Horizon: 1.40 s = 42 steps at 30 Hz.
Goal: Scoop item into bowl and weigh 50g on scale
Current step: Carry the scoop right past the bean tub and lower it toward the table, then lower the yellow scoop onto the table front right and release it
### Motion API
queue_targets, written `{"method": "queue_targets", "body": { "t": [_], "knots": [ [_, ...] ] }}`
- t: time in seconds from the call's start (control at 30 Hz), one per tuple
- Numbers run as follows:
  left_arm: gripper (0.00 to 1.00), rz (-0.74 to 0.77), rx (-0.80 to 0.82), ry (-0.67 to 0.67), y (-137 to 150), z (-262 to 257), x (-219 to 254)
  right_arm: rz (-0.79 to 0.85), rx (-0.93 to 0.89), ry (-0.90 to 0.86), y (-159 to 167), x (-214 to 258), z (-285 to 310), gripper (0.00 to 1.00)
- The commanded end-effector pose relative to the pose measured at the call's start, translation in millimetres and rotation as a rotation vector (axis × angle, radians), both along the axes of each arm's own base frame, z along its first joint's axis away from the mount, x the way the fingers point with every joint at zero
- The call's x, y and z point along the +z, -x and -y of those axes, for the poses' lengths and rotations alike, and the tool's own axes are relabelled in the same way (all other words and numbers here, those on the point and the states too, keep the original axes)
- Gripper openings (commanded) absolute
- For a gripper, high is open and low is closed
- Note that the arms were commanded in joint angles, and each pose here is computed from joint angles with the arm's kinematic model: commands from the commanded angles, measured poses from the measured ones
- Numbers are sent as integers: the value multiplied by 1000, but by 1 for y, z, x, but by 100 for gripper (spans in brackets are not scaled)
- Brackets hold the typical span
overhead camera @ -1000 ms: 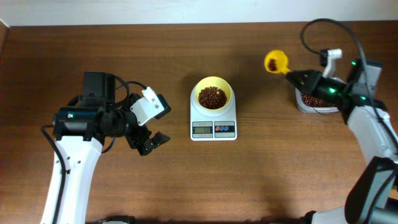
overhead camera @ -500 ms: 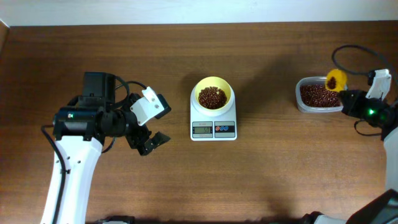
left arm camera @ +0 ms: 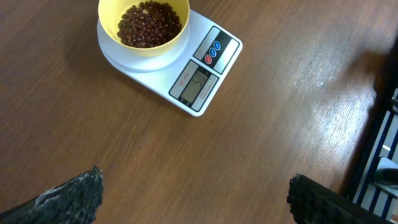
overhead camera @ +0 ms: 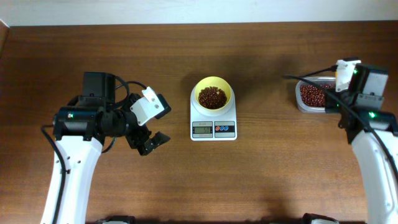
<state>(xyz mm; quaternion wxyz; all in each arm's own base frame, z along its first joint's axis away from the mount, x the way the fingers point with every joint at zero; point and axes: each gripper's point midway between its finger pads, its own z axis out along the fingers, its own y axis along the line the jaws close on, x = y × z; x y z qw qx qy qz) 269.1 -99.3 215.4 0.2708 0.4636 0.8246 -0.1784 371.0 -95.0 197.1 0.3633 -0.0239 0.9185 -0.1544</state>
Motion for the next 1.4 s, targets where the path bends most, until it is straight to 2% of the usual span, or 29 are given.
{"method": "queue_targets", "body": {
  "t": [0.0, 0.1, 0.17, 0.23, 0.27, 0.33, 0.4, 0.53, 0.63, 0.87, 1.03, 1.2, 1.37],
  "knots": [
    [99, 3, 9, 6, -1, 0, 3, 168, -77, -31, 19, 58, -1, 4],
    [99, 3, 9, 6, -1, 0, 3, 266, -62, -219, 53, 91, -30, 4],
    [99, 3, 8, 6, -1, 0, 3, 213, -104, -389, 88, 82, -51, 4],
    [99, 3, 9, 6, -1, 0, 3, 91, -165, -627, 119, 61, -81, 4],
    [99, 3, 8, 6, -1, 0, 3, 42, -181, -671, 127, 52, -87, 4],
    [99, 3, 8, 6, -1, 0, 3, -136, -370, -782, 155, 11, -93, 4],
    [99, 3, 8, 6, -1, 0, 3, -239, -486, -827, 167, -25, -95, 4],
    [99, 3, 8, 6, -1, 0, 3, -217, -615, -923, 148, -90, -94, 4],
    [99, 3, 9, 6, -1, 0, 3, -214, -613, -979, 145, -122, -101, 4],
    [99, 3, 8, 6, -1, 0, 3, -111, -564, -983, 125, -123, -96, 4],
    [99, 3, 9, 6, -1, 0, 3, -165, -588, -970, 137, -130, -97, 7],
    [99, 3, 9, 6, -1, 0, 3, -188, -604, -957, 143, -134, -97, 23],
    [99, 3, 8, 6, -1, 0, 3, -140, -688, -826, 147, -139, -71, 40]
  ]
}}
